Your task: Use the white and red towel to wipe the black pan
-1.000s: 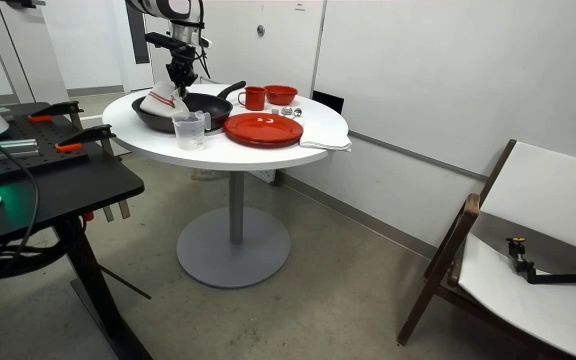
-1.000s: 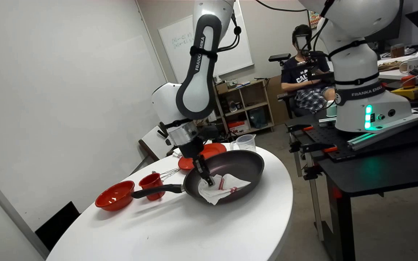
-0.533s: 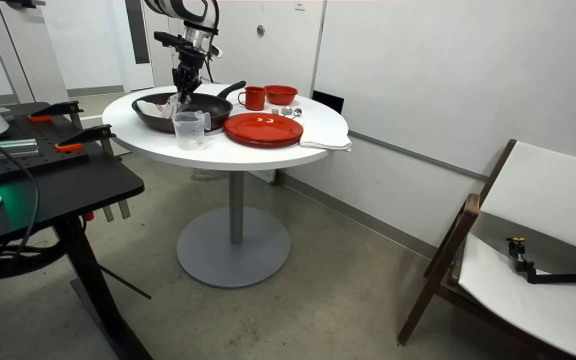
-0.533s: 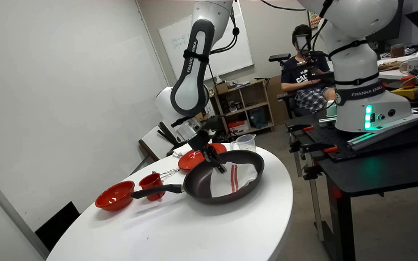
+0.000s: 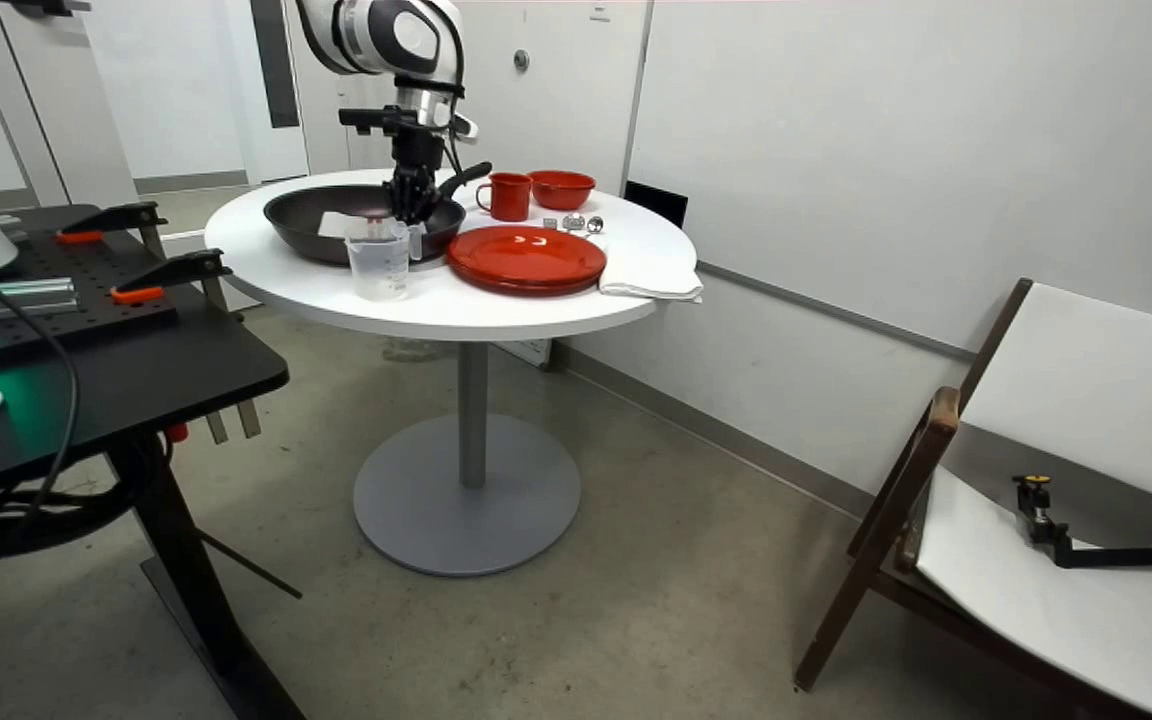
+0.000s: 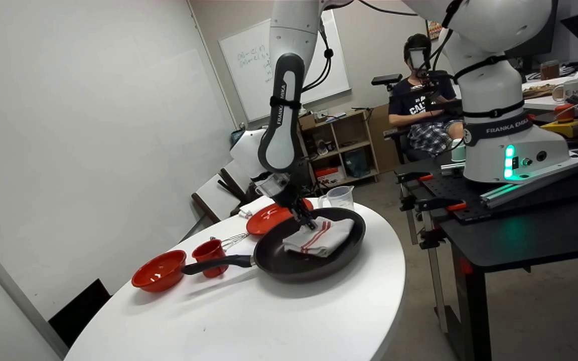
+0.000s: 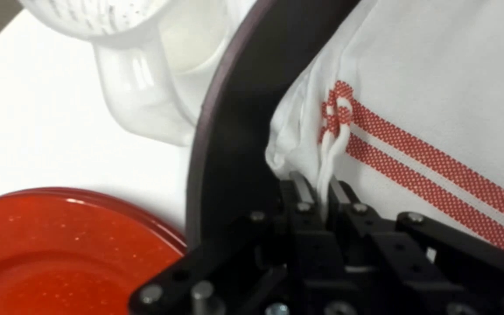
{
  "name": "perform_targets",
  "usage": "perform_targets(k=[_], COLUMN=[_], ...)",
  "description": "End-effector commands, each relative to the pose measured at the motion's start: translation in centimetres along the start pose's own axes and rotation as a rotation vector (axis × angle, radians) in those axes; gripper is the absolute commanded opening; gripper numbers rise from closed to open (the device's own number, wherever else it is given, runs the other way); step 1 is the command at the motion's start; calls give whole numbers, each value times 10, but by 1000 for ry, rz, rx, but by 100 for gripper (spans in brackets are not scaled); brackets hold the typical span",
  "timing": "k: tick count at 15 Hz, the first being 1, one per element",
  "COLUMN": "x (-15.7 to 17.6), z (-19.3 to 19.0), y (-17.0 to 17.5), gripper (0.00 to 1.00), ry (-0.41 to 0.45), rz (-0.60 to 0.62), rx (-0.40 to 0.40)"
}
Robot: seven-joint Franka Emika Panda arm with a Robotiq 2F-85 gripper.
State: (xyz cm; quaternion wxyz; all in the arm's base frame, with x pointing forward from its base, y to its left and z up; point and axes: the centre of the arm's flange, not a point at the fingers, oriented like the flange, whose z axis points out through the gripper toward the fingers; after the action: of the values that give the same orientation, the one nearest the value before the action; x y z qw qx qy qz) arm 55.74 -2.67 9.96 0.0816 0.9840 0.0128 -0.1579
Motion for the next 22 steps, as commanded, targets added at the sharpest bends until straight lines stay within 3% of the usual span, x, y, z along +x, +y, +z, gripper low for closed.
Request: perform_targets(k=[1,4,10,14,16,22], x=[8,14,30,30,25,4], z=[13,2,-44,-71,-84,-120], y=[5,-8,-53,-82,-90,-85], gripper=[3,3,3,3,3,3], ry=[66,146,357,451,458,353], rz=[15,7,-41,-94,-106,-78], rx=[-124,-131,-55,-16,-1,10])
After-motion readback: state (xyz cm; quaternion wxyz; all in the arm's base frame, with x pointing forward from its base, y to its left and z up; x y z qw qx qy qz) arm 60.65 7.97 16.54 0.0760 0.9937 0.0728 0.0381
